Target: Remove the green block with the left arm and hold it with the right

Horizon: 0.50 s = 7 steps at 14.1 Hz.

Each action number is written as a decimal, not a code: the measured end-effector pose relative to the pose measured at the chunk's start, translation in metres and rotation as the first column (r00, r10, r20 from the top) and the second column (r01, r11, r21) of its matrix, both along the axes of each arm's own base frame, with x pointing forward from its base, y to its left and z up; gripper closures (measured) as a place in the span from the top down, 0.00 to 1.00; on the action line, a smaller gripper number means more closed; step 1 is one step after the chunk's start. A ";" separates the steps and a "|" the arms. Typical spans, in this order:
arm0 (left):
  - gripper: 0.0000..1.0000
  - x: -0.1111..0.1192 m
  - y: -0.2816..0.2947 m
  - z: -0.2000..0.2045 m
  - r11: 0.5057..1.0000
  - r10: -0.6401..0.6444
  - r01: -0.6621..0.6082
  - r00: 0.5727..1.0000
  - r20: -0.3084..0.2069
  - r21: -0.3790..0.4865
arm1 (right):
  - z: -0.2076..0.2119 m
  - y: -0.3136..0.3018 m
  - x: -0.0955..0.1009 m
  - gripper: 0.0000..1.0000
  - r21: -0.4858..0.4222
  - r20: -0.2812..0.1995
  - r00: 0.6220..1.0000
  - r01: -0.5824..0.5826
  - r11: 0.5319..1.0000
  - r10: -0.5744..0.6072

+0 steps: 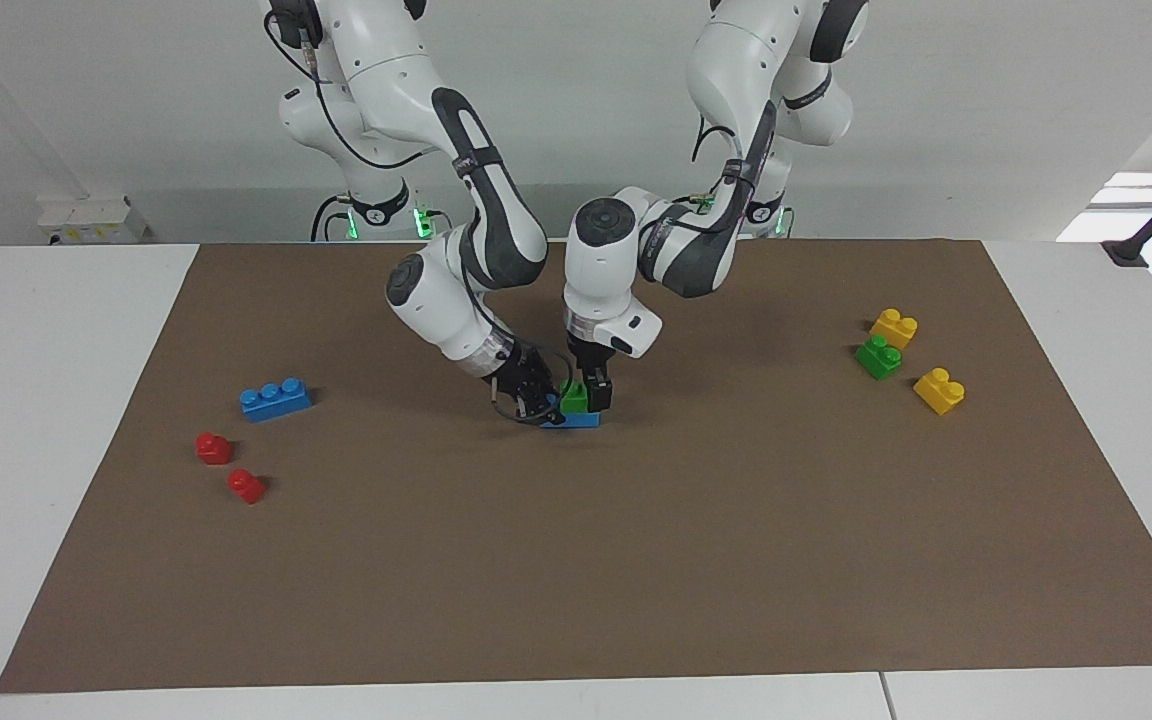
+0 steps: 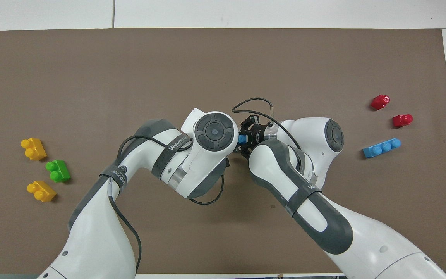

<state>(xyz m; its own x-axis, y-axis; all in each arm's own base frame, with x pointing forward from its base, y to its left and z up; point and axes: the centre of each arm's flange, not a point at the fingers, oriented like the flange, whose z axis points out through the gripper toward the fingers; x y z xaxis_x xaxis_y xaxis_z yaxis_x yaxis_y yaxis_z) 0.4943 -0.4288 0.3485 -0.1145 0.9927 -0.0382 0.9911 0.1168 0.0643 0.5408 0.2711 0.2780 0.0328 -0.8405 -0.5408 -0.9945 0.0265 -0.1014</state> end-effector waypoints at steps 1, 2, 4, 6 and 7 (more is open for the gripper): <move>0.61 0.000 0.000 0.000 1.000 0.005 -0.005 1.000 0.003 0.003 | 0.000 0.001 0.000 0.35 -0.001 0.003 1.000 0.001 1.000 -0.001; 0.54 0.001 0.001 0.000 1.000 0.007 -0.007 1.000 0.012 0.003 | 0.000 0.002 -0.001 0.35 -0.003 0.006 1.000 -0.001 1.000 0.001; 0.35 0.004 0.002 0.002 1.000 0.007 -0.007 1.000 0.023 0.002 | 0.001 0.003 -0.001 0.35 -0.007 0.018 1.000 -0.003 1.000 0.003; 0.35 0.004 0.002 0.002 1.000 0.006 -0.006 1.000 0.023 0.002 | 0.001 0.003 -0.001 0.35 -0.008 0.021 1.000 -0.007 1.000 0.007; 0.35 0.004 0.002 0.002 1.000 0.006 -0.006 1.000 0.023 0.002 | 0.001 0.003 -0.001 0.35 -0.008 0.021 1.000 -0.007 1.000 0.007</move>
<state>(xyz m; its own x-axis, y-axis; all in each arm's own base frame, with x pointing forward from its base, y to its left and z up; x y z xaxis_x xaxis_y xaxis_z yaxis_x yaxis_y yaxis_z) 0.4984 -0.4266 0.3508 -0.1200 0.9920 -0.0392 0.9885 0.1230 0.0876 0.5397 0.2740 0.2787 0.0501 -0.8442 -0.5337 -0.9923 0.0184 -0.1222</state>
